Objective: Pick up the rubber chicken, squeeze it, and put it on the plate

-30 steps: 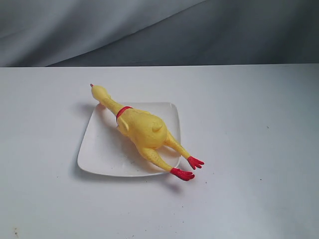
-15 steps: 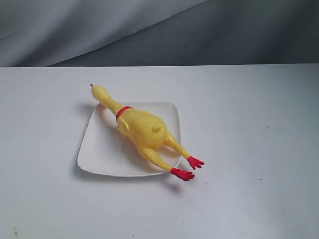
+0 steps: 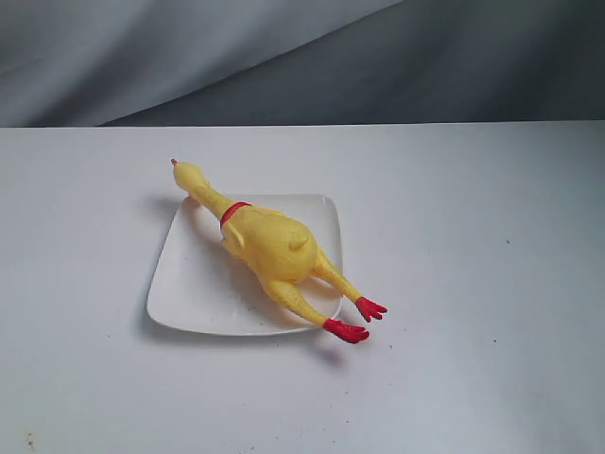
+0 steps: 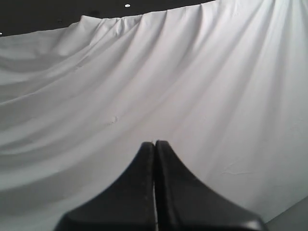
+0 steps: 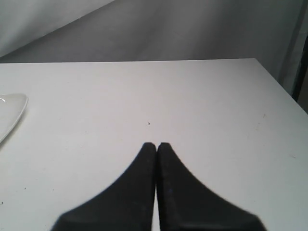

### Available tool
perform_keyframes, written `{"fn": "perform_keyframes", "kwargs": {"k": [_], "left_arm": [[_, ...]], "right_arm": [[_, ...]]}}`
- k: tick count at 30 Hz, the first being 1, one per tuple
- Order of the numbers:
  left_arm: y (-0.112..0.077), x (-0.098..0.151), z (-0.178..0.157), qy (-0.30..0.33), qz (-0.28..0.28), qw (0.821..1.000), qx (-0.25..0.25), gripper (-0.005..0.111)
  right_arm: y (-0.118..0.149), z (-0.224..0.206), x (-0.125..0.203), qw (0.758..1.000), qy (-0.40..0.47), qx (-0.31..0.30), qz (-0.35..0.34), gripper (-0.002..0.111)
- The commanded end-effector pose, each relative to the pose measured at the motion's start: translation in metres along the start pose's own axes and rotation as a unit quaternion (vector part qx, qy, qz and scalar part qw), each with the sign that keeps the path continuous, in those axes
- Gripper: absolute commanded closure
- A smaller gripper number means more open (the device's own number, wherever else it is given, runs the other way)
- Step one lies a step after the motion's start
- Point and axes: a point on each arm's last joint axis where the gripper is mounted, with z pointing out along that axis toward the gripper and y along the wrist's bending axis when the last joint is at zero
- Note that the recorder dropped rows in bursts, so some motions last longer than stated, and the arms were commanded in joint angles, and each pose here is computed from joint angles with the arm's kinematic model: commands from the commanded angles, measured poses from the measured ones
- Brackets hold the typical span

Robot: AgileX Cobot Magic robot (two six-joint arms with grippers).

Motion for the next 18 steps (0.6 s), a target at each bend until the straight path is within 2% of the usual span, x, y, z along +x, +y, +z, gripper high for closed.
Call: {"fn": "perform_keyframes", "kwargs": {"k": [1,11,15,18], "left_arm": [[0.0005,0.0022,0.0001,0.006,0.003,1.000,-0.007,0.107],[0.0000,0.0019,0.0001,0.004,0.002,1.000,-0.004,0.107],[-0.0011,0.0014,0.0001,0.001,-0.016,1.000,0.003,0.107],[-0.0002,0.0062,0.0000,0.027,-0.026,0.999,-0.003,0.107]], "right_arm": [[-0.0006,0.0002,0.0009,1.000,0.000,0.004,-0.007,0.108],[-0.0006,0.0002,0.0009,1.000,0.000,0.004,-0.006,0.108],[-0.0006,0.0002,0.0009,1.000,0.000,0.004,-0.006,0.108],[-0.0006,0.0002,0.0009,1.000,0.000,0.004,-0.006,0.108]]}}
